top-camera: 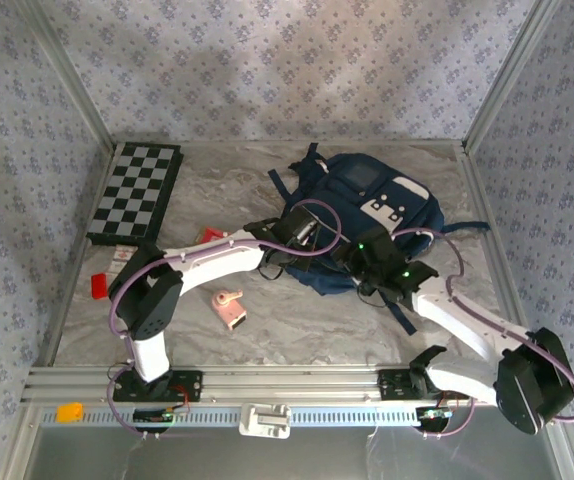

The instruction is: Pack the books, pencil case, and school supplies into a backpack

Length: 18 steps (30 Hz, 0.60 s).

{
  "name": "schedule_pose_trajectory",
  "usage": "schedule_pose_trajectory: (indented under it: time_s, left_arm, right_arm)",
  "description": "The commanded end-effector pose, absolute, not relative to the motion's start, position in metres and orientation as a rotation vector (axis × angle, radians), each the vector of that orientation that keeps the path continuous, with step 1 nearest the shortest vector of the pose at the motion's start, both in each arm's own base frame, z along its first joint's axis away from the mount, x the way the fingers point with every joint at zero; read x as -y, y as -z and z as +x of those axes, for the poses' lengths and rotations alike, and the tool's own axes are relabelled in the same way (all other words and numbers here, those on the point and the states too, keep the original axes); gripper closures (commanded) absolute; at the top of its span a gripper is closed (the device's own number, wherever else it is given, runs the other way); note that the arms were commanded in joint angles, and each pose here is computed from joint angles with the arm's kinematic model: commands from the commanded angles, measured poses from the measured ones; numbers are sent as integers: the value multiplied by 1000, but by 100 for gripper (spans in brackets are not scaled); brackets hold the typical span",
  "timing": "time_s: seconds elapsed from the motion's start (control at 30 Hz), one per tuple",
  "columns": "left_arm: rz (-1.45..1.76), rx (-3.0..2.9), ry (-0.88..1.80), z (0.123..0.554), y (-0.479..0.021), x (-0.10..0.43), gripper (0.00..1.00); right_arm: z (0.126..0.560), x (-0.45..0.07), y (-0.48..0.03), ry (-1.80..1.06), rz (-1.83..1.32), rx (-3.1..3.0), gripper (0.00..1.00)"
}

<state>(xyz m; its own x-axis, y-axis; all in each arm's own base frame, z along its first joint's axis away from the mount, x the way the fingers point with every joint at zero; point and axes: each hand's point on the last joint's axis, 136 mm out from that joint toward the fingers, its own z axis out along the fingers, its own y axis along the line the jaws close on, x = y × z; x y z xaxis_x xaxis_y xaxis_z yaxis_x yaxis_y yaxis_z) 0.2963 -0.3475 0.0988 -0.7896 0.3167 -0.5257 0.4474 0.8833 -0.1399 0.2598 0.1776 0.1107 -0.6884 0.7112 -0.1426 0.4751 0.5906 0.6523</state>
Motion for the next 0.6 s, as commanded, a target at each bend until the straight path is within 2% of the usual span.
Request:
schedule_pose_trajectory:
  time_s: [0.0,0.17,0.23,0.47,0.57]
  left_arm:
    - [519,-2527,394,300,-116,347,100]
    - [527,-2527,407,299,-117,350,100]
    - [529,-2533,397,299,-116,349,100]
    - [508,-2627,428,276,-102,350,100]
    - [496,-2642,468,258,-105,373,100]
  right_arm:
    - [273,-188,-107,-900,1139,-2291,33]
    - [286,-190,-95,-793,1159,-2279,35]
    - [291,-183,-87,-744,1163,-2262,38]
    - [285,-130,-59,-464,1091,-2345,68]
    - [280,-101,-54,-407,1037,-2367,73]
